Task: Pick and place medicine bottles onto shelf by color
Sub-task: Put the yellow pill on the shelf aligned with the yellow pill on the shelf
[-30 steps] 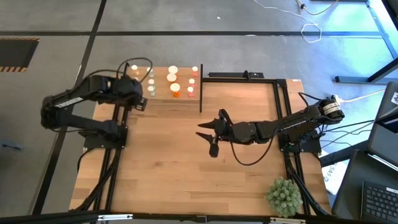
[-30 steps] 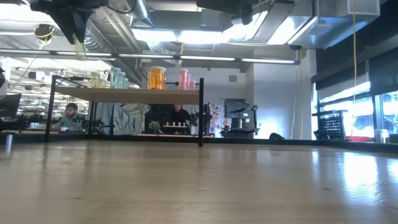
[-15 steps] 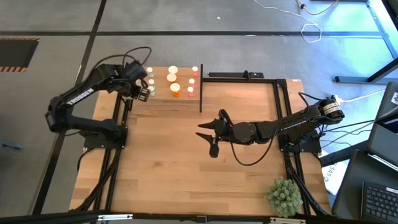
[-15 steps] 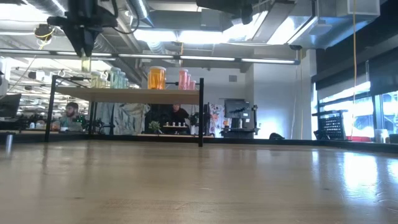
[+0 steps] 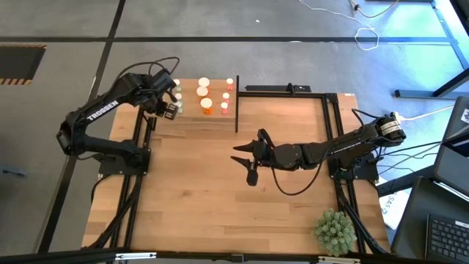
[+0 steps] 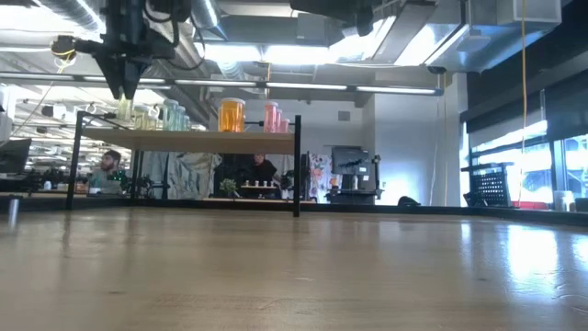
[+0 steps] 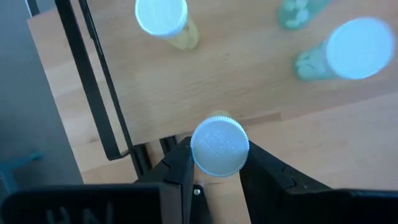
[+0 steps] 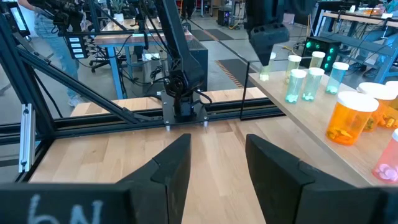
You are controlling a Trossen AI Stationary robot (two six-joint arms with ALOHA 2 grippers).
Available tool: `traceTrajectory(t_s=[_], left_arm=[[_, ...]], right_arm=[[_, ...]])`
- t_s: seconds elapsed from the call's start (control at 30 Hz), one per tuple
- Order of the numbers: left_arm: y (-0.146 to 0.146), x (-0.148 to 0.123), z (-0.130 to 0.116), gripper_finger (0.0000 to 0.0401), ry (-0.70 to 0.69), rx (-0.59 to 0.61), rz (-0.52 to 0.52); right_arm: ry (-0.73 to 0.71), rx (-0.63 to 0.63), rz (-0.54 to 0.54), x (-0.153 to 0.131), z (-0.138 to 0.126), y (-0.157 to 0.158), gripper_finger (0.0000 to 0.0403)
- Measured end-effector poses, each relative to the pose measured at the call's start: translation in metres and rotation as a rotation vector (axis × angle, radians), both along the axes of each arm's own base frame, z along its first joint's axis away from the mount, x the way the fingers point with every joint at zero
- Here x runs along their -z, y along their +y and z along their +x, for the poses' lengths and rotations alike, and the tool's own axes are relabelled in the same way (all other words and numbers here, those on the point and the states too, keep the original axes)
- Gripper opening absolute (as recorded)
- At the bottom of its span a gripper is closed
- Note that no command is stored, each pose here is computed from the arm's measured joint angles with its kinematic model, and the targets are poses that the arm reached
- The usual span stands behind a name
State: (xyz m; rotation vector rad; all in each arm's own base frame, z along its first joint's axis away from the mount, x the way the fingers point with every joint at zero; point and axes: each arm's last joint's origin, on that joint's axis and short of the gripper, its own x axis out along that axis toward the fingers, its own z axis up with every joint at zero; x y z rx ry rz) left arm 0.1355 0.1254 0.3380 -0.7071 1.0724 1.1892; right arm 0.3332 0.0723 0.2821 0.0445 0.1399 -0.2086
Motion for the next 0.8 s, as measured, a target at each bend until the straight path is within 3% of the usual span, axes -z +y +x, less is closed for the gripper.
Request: traceTrajectory(t_s=[0.3,0.8], left_arm=[[0.0045,0.0057,0.0043,0.0092,-0.011,0.016,0.048],[0.0074,0.008,0.0014,0.0092,0.02,0.02,0.026]], right_arm=[[0.0,0.0,-0.001,0.0,0.0,0.0,0.0156],[0.0,0.0,-0.001,0.0,0.0,0.0,0.0156]])
